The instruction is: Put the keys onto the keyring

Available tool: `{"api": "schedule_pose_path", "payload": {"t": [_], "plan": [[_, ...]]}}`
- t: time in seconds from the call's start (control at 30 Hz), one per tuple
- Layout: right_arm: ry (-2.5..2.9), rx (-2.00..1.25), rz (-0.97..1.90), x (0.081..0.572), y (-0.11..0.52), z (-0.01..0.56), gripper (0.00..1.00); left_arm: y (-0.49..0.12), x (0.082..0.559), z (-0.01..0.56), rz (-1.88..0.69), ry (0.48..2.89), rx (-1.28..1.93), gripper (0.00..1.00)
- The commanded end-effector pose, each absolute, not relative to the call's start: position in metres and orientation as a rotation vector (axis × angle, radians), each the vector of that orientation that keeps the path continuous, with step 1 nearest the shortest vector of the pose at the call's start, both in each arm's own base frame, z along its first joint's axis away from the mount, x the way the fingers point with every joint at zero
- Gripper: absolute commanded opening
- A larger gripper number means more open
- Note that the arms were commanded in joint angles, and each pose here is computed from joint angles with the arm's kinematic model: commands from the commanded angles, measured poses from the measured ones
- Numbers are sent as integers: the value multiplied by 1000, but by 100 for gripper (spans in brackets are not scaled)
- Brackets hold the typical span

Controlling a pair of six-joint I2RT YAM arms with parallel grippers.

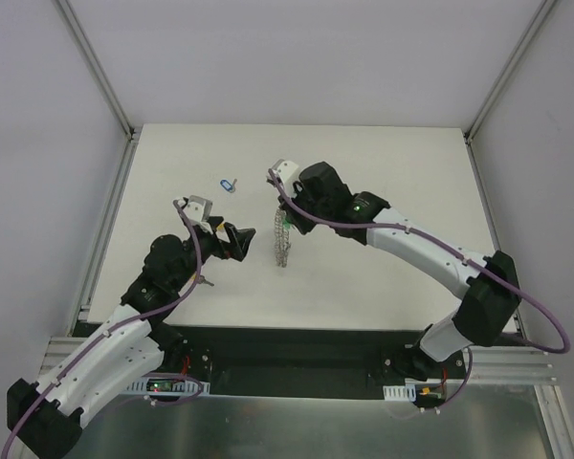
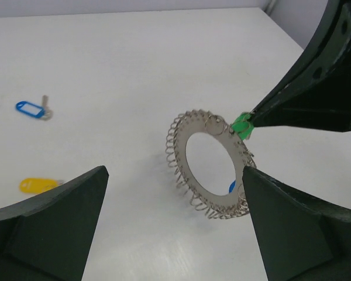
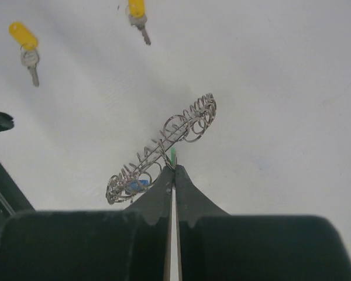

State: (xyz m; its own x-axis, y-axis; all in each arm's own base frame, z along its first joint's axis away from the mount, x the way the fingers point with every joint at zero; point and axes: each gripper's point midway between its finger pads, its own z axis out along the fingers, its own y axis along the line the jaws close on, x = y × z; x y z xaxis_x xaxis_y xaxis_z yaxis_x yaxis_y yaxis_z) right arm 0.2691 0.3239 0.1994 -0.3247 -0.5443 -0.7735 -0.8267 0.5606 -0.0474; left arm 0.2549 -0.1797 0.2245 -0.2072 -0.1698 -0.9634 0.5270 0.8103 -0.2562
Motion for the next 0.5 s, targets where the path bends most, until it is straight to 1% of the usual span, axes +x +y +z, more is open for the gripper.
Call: {"api": "schedule_pose_path", "payload": {"t": [0.0, 0.07, 0.2, 0.27, 0.33, 0.37, 0.47], "plan": [[1941, -966, 476, 306, 351, 234, 1, -135, 255, 204, -441, 1722, 170, 99], [1939, -955, 474, 314, 357, 233, 1, -128, 253, 203, -407, 1733, 167, 99], [2055, -946, 460, 317, 360, 181, 1, -117, 250, 205, -347, 1734, 167, 99], [2132, -924, 407, 313, 347, 146, 1, -111, 250, 208, -327, 1722, 138, 99], [2191, -886, 404, 307, 341, 129, 1, -105, 251, 208, -298, 1718, 117, 99], [2244, -879, 383, 297, 330, 109, 1, -103, 251, 209, -293, 1713, 113, 99], [2318, -845, 374, 277, 314, 86, 1, -104, 252, 207, -289, 1721, 119, 99]]}}
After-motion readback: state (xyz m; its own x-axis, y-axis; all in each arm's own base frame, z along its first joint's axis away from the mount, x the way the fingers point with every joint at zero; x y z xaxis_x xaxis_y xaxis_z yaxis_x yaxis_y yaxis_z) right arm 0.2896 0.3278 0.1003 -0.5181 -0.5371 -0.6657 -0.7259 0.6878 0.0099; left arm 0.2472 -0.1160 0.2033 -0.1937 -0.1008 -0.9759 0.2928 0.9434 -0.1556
